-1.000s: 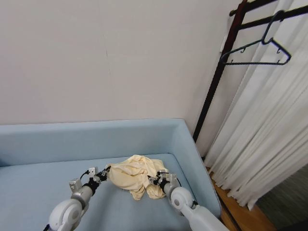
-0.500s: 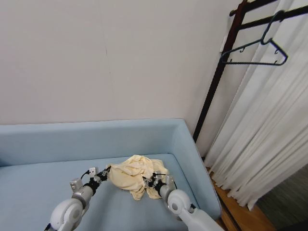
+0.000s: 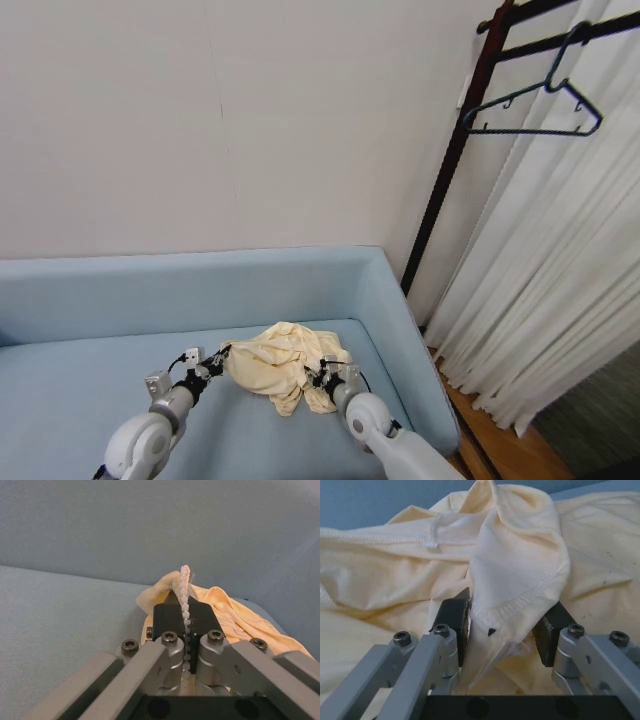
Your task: Pick up the clothes from the sofa and hang them on the clothes hanger.
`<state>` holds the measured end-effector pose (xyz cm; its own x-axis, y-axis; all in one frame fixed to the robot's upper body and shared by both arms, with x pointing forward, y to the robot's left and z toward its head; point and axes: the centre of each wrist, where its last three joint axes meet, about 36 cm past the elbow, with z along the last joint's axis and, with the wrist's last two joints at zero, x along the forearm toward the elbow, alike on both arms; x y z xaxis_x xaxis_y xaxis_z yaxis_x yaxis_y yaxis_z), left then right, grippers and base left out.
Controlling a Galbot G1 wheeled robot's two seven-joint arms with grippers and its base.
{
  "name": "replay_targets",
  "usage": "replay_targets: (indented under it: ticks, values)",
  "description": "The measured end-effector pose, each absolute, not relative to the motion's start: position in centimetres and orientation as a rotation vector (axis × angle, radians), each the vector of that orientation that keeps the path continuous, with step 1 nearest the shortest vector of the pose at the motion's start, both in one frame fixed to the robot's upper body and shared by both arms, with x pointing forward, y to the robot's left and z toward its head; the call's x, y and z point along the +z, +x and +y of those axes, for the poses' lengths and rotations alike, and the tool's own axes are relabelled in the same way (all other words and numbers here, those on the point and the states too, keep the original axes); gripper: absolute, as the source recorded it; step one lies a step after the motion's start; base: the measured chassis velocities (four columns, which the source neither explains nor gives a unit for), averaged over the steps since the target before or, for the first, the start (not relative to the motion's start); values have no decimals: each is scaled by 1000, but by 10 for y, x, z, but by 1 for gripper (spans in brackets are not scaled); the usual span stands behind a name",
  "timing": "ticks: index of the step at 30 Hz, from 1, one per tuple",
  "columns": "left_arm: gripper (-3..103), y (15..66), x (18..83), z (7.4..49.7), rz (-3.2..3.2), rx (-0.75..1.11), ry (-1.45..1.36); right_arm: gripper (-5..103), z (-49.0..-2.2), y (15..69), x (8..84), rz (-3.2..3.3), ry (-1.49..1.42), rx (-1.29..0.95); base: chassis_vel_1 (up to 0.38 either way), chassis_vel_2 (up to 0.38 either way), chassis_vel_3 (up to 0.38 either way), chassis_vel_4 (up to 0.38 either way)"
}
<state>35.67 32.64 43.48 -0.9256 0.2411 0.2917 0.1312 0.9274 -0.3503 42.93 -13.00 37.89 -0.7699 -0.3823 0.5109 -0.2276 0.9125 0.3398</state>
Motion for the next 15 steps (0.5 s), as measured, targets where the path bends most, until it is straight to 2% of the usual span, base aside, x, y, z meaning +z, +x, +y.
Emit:
replay_targets:
  ticks: [1,3,6,7,9,15]
  values:
    - [1,357,435,326,-2753,468,-274,32,-131,433,381,-2476,432,-362,0,0,0,0]
    - [1,357,435,326,-2753,468,-274,32,-131,435,381,-2476,430,-368,0,0,0,0]
    - [1,357,435,326,-2754,472,-273,15,-132,436,380,-2469,435,-367,0,0,0,0]
    - [1,357,435,326,-2754,472,-273,15,-132,436,380,-2469,435,-367,0,0,0,0]
    - [1,357,434,325,-2755,475,-273,5,-133,434,378,-2460,443,-362,0,0,0,0]
    - [1,357,435,325,-2756,474,-276,1,-135,431,378,-2479,460,-345,0,0,0,0]
